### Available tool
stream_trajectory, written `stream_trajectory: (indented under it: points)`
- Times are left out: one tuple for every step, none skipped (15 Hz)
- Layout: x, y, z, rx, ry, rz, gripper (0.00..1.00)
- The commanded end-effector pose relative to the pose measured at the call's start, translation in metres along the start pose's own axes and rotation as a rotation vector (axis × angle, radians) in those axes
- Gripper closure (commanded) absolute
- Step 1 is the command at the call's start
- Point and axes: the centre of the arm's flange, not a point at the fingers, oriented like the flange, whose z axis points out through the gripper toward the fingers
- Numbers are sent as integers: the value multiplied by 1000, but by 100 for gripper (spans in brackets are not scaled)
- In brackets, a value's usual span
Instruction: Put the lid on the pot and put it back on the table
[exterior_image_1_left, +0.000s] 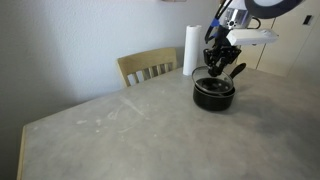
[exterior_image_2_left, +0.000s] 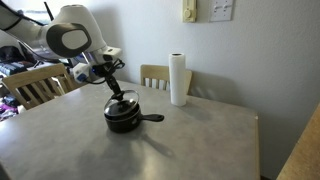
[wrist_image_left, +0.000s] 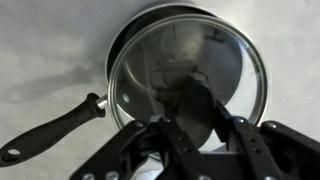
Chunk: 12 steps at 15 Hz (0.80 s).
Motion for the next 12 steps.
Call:
stream_trajectory:
  points:
    - [-6, 6, -8, -1, -32, 12, 85]
    - [-7, 7, -8, -6, -33, 12, 85]
    - [-7, 9, -8, -13, -27, 13, 85]
    - [-7, 10, -8, -13, -17, 10, 85]
    - [-7, 12, -7, -15, -10, 15, 85]
    - [-7, 13, -7, -13, -10, 15, 85]
    - [-7, 14, -6, -12, -12, 17, 85]
    - [-8, 13, -4, -9, -17, 17, 85]
    - [-9, 12, -2, -6, -26, 16, 85]
    - [-10, 11, 1, 4, -41, 13, 85]
    - [-13, 9, 4, 9, -54, 14, 85]
    - [-15, 8, 8, 13, -74, 17, 85]
